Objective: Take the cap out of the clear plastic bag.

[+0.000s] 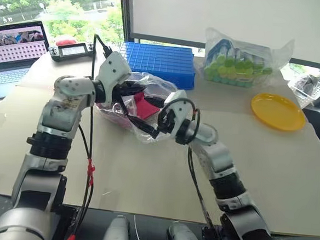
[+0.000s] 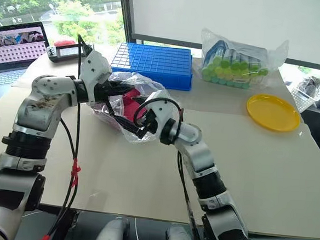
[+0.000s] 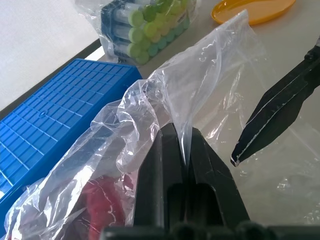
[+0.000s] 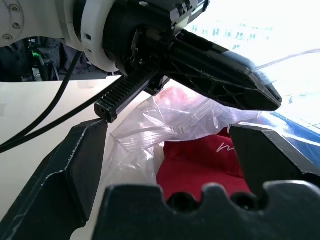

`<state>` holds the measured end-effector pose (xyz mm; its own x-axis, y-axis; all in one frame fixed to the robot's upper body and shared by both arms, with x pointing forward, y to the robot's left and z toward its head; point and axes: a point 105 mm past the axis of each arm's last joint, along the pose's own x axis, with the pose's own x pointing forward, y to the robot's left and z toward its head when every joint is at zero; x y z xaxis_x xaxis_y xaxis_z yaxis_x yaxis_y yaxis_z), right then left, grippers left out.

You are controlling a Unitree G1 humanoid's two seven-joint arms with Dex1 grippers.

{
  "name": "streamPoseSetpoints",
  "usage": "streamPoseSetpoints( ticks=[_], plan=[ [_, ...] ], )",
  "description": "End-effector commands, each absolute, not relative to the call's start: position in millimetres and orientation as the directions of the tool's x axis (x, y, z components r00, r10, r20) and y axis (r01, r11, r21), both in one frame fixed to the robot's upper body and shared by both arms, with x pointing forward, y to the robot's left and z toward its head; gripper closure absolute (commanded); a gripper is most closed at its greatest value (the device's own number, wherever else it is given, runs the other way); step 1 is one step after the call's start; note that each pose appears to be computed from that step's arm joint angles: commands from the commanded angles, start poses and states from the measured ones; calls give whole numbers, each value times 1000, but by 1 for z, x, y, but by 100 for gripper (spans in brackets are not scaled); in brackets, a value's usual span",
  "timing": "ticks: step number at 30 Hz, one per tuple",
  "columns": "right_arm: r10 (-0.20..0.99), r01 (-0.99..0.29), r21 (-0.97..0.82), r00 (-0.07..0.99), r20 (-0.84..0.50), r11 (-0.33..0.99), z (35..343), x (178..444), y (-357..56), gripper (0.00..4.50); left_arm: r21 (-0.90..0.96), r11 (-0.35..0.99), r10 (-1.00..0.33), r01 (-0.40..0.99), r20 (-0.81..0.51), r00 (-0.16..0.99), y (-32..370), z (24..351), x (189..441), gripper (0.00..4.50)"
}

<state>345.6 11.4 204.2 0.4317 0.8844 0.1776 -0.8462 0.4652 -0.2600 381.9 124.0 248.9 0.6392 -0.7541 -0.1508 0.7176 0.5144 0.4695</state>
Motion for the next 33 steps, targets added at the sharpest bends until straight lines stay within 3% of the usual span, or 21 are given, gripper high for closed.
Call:
streamPoseSetpoints(
  ticks=[1,6,9,14,19,25,28,33],
  plan=[
    [864,-767,-403,474,171,500,211,357,-9,0,507,484,-781,713,-118,614,115,265,373,448],
    [886,-714,-553,451,106,430,194,358,6,0,498,484,-788,720,-110,606,112,267,372,448],
    [904,-641,-701,428,12,313,178,359,26,0,495,486,-785,720,-114,608,112,264,373,448],
    [867,-472,-844,498,-17,255,175,379,38,0,487,482,-794,729,-110,598,109,264,371,448],
    [828,-358,-910,560,-30,209,174,395,46,0,481,477,-801,736,-105,589,105,264,371,448],
    [807,-328,-923,590,-37,198,165,402,47,0,481,477,-804,736,-101,587,104,265,372,448],
    [805,-342,-915,592,-32,215,162,402,42,67,483,476,-804,735,-100,587,104,265,372,450],
    [796,-349,-910,604,-35,225,157,404,31,233,481,476,-804,736,-101,586,105,265,372,450]
  ],
)
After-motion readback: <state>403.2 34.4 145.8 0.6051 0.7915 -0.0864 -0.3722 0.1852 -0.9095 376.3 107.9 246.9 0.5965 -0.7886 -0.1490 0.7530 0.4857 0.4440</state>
